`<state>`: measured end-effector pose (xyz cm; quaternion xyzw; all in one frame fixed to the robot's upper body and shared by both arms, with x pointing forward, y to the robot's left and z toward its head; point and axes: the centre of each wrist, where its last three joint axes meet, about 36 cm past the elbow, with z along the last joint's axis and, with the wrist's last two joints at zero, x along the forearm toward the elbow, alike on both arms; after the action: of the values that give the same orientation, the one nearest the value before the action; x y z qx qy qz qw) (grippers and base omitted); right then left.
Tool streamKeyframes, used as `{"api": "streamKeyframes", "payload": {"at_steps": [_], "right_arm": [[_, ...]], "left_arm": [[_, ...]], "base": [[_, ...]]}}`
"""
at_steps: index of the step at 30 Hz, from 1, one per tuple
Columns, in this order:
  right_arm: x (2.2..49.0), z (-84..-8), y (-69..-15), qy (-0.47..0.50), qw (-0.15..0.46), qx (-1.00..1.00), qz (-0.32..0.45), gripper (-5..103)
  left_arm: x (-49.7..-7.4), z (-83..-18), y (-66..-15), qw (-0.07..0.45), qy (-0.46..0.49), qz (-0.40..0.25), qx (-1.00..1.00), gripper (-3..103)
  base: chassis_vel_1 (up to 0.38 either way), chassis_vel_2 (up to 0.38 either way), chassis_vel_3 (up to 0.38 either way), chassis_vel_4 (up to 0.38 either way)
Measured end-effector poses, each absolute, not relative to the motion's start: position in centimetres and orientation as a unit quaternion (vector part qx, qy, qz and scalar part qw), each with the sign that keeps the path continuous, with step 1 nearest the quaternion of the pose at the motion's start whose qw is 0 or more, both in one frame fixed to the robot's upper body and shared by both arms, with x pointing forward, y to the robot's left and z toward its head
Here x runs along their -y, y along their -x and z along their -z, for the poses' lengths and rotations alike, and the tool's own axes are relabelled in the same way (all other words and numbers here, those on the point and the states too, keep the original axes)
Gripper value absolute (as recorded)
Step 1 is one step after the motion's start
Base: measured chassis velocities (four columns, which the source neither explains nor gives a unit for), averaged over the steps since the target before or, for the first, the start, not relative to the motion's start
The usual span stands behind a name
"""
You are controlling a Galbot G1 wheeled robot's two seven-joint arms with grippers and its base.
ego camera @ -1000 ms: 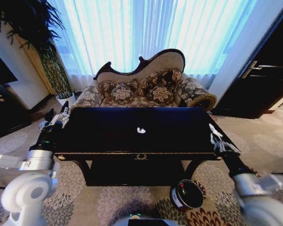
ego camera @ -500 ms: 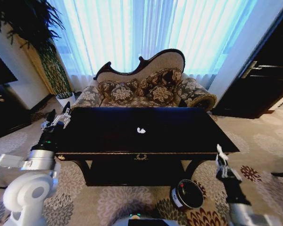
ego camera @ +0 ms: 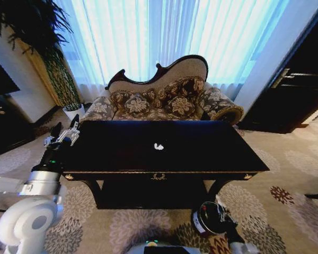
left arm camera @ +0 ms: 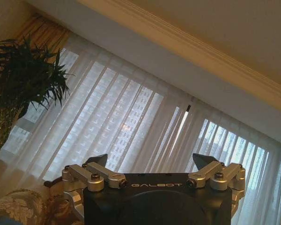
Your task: Move to the front of the table and place the trash on the table into the trash bin.
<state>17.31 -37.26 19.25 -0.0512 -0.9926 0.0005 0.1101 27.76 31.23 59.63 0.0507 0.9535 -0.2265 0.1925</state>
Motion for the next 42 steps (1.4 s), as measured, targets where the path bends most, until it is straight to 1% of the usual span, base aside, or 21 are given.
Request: {"api": "streamKeyframes", "payload": {"at_steps": [3, 5, 6, 9, 11, 12, 14, 18, 19, 21, 22, 25, 32, 34, 41, 42], "right_arm": [[37.6, -17.8, -18.8, 0.051, 0.119, 0.992, -0.009, 1], [38.1, -16.4, -20.2, 0.057, 0.144, 0.988, -0.016, 1], [38.1, -16.4, -20.2, 0.057, 0.144, 0.988, -0.016, 1], [38.9, -15.2, -22.3, 0.066, 0.182, 0.981, -0.026, 1], [39.0, -15.0, -22.8, 0.067, 0.187, 0.980, -0.029, 1], [39.5, -14.3, -24.0, 0.073, 0.198, 0.977, -0.039, 1], [39.5, -14.2, -24.1, 0.074, 0.199, 0.976, -0.041, 1], [42.4, -11.9, -25.9, 0.121, 0.252, 0.957, -0.073, 1], [42.4, -11.9, -25.9, 0.121, 0.252, 0.957, -0.073, 1], [43.3, -11.0, -26.5, 0.136, 0.276, 0.947, -0.088, 1], [43.3, -11.0, -26.5, 0.136, 0.276, 0.947, -0.088, 1], [44.4, -10.1, -27.3, 0.159, 0.302, 0.935, -0.096, 1], [44.6, -9.9, -28.9, 0.168, 0.314, 0.931, -0.085, 1], [44.1, -9.5, -28.6, 0.162, 0.328, 0.927, -0.081, 1], [43.0, -8.8, -27.3, 0.150, 0.343, 0.924, -0.075, 1], [42.0, -8.5, -26.4, 0.141, 0.348, 0.924, -0.068, 1]], "left_arm": [[-31.4, -59.8, -27.7, 0.194, -0.049, 0.225, -0.954, 100], [-31.6, -59.9, -27.7, 0.196, -0.050, 0.222, -0.954, 100], [-31.6, -59.9, -27.7, 0.196, -0.050, 0.222, -0.954, 100], [-31.5, -59.9, -28.0, 0.199, -0.050, 0.221, -0.953, 100], [-31.5, -59.9, -28.1, 0.199, -0.050, 0.222, -0.953, 100], [-31.4, -59.8, -28.1, 0.198, -0.049, 0.225, -0.953, 100], [-31.4, -59.8, -28.1, 0.198, -0.049, 0.225, -0.953, 100], [-31.7, -59.5, -28.8, 0.192, -0.050, 0.223, -0.954, 100], [-31.7, -59.5, -28.8, 0.192, -0.050, 0.223, -0.954, 100], [-32.1, -59.3, -29.1, 0.189, -0.046, 0.222, -0.956, 100], [-32.1, -59.3, -29.1, 0.189, -0.046, 0.222, -0.956, 100], [-32.3, -59.1, -29.7, 0.186, -0.047, 0.222, -0.956, 100], [-32.0, -58.7, -30.2, 0.181, -0.051, 0.226, -0.956, 100], [-31.9, -58.6, -30.3, 0.180, -0.052, 0.227, -0.956, 100], [-32.2, -58.8, -30.4, 0.184, -0.051, 0.221, -0.956, 100], [-32.2, -58.9, -30.3, 0.185, -0.052, 0.220, -0.956, 100]], "base": [[0.000, 0.000, 0.000, 0.000], [0.000, 0.000, 0.000, 0.000], [0.000, 0.000, 0.000, 0.000], [0.000, 0.000, 0.000, 0.000], [0.000, 0.000, 0.000, 0.000], [0.000, 0.000, 0.000, 0.000], [0.000, 0.000, 0.000, 0.000], [0.000, 0.000, 0.000, 0.000], [0.000, 0.000, 0.000, 0.000], [0.000, 0.000, 0.000, 0.000], [0.000, 0.000, 0.000, 0.000], [0.000, 0.000, 0.000, 0.000], [0.000, 0.000, 0.000, 0.000], [0.000, 0.000, 0.000, 0.000], [0.000, 0.000, 0.000, 0.000], [0.000, 0.000, 0.000, 0.000]]}}
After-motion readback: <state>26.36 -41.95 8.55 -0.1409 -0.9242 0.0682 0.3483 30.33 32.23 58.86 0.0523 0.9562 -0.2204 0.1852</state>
